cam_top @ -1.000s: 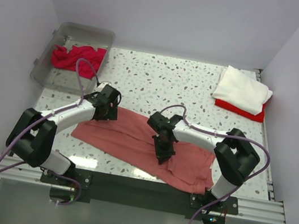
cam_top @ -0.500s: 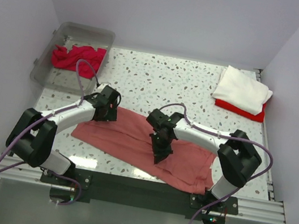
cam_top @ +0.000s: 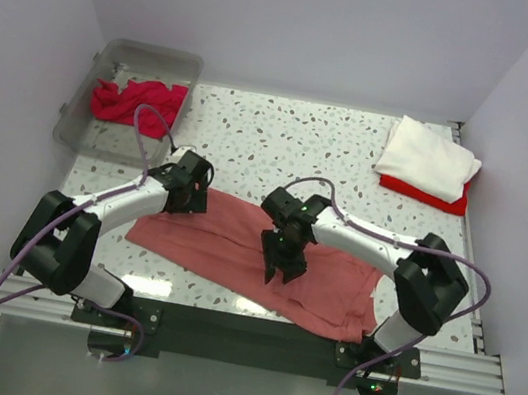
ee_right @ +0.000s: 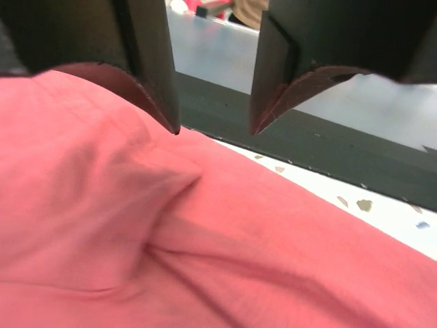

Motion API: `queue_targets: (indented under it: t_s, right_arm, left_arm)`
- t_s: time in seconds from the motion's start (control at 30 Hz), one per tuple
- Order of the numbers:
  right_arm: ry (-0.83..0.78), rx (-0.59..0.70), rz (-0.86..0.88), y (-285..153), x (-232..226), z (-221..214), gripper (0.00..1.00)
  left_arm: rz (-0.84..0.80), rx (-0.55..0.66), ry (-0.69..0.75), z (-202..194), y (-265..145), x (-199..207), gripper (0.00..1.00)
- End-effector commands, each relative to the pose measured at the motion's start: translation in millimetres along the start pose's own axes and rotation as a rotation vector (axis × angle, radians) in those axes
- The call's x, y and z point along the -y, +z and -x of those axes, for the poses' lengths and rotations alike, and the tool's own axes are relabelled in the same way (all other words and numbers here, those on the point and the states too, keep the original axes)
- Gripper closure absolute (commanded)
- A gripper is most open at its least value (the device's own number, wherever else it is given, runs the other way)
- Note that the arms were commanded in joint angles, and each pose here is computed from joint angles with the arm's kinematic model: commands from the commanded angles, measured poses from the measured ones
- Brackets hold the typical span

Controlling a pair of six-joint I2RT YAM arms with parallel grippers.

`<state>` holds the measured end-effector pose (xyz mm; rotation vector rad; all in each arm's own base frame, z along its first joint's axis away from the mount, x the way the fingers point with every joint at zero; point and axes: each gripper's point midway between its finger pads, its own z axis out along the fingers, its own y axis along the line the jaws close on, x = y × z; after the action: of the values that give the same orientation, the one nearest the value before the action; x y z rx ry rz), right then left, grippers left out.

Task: Fold and stack the t-shirts
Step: Fold the tshirt

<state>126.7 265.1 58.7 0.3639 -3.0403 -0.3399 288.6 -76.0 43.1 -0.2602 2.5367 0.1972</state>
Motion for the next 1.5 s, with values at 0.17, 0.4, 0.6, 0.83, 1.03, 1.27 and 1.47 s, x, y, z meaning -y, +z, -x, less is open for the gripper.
queue_targets:
  t_s: [0.17,0.4,0.6,0.83,1.03,1.27,1.47]
  right_arm:
    - [0.299,0.233,-0.053,-46,85,32,0.35]
    - [0.444,0.25,-0.129,-37,145,29,0.27]
    - [0.494,0.234,-0.172,-16,167,34,0.27]
    - [0.506,0.186,-0.197,12,182,58,0.27]
    - [0.468,0.208,-0.236,11,191,121,0.27]
    - [0.435,0.239,-0.277,11,194,212,0.27]
    - [0.421,0.32,-0.215,6,180,298,0.27]
  left_arm:
    - [-0.089,0.031,-0.012,9,6,22,0.12]
    - [-0.075,-0.004,0.004,-7,20,21,0.12]
    - [-0.039,-0.068,0.016,-33,34,14,0.12]
    - [0.031,-0.126,-0.028,-63,27,-10,0.12]
    - [0.075,-0.158,-0.073,-84,13,-29,0.13]
    - [0.098,-0.203,-0.097,-99,2,-33,0.13]
    - [0.067,-0.207,-0.107,-115,-20,-26,0.08]
